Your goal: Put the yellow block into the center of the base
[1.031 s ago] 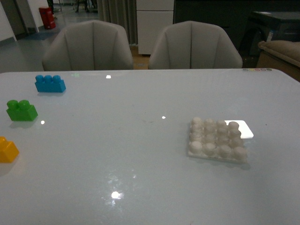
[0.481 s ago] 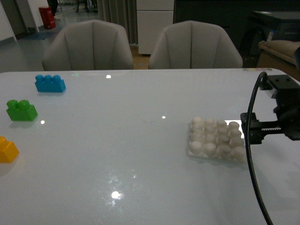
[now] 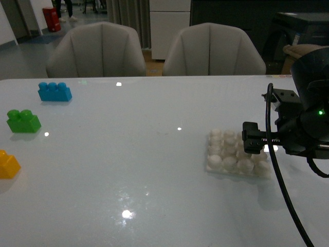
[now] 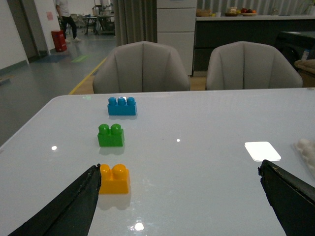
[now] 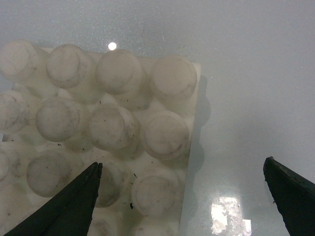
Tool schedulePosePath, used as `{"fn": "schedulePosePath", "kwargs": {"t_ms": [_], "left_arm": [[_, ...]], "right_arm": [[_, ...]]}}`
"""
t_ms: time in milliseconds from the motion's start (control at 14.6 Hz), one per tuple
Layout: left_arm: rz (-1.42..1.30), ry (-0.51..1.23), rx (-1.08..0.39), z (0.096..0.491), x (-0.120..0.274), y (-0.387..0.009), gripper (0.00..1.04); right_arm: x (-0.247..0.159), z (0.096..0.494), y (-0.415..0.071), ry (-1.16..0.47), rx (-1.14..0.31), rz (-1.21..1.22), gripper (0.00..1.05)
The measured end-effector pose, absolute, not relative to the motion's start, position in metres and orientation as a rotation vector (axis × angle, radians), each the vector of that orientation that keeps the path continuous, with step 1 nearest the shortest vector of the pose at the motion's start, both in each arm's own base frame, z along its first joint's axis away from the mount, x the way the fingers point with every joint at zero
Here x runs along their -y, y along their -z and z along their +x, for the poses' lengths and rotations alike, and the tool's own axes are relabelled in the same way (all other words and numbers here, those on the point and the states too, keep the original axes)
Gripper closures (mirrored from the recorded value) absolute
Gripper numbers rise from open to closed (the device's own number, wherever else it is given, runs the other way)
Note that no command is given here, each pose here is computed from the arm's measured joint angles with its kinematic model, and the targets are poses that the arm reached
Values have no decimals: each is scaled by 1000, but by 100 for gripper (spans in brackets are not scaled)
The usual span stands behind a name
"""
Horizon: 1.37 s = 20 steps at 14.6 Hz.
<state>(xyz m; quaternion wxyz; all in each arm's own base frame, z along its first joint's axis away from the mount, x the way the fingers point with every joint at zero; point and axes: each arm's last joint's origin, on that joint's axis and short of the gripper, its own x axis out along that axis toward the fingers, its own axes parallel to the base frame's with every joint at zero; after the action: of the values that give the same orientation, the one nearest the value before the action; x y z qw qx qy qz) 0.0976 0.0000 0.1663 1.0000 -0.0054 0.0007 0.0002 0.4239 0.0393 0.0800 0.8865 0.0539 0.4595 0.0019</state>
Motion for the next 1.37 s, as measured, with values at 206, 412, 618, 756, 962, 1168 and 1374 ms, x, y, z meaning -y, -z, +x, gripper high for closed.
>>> {"fn": "schedulePosePath", "kwargs": {"t_ms": [206, 412, 618, 756, 962, 1168, 1374], "left_arm": [[-11, 0, -1, 98, 0, -166, 7], [-11, 0, -1, 98, 0, -166, 7], [-10, 0, -1, 98, 0, -166, 7], [-11, 0, -1, 98, 0, -166, 7], [-11, 0, -1, 98, 0, -166, 7], [-10, 0, -1, 98, 0, -166, 7], [-11, 0, -1, 98, 0, -166, 7]], "right_arm": [[-50, 429, -74, -18, -970, 145, 6], [-52, 430, -69, 9, -987, 147, 6], [-63, 434, -66, -10, -974, 152, 6], [-77, 436, -63, -34, -967, 160, 6], [-110, 438, -62, -119, -966, 153, 6], [-149, 430, -63, -232, -985, 113, 6], [-153, 430, -63, -265, -965, 133, 6]]}}
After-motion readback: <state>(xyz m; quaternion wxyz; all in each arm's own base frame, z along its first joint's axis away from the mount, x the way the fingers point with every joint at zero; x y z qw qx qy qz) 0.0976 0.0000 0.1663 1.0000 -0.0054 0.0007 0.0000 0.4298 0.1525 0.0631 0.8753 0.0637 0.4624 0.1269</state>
